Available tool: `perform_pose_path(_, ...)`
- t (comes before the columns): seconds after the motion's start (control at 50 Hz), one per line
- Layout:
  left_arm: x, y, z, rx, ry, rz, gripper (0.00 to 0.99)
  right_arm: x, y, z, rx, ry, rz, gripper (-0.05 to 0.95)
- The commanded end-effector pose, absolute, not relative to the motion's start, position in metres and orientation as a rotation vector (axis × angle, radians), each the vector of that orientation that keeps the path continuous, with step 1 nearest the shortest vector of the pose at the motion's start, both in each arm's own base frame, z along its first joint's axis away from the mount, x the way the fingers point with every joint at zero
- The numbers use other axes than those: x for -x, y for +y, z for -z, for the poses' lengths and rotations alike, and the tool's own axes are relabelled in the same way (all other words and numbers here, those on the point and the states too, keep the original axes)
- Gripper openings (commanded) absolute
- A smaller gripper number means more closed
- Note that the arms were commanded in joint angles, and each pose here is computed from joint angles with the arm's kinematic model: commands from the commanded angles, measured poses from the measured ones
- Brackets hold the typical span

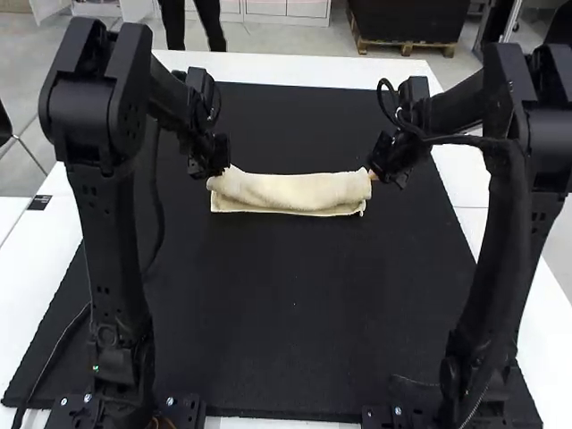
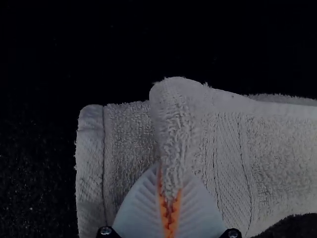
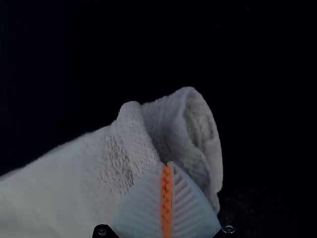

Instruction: Fold the towel.

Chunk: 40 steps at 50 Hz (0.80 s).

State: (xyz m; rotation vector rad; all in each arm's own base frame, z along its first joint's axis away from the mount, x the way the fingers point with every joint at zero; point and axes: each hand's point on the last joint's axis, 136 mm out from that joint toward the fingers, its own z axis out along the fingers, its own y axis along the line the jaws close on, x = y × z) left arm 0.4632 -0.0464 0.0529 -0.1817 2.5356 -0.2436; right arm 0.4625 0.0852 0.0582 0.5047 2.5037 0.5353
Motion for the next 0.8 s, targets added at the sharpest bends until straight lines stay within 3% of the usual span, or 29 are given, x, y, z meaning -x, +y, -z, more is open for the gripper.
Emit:
perform_pose_path(0.0, -0.466, -0.046, -0.051, 0.188, 2.529, 0.237, 0.018, -0.466, 0.08, -0.066, -0.49, 2.473, -0.511, -0.01)
perform_pose_path(0.78, -0.479, -0.041, -0.033, 0.226, 2.51, 0.227, 0.018, -0.459, 0.079, -0.02, -0.492, 2.527, -0.465, -0.01)
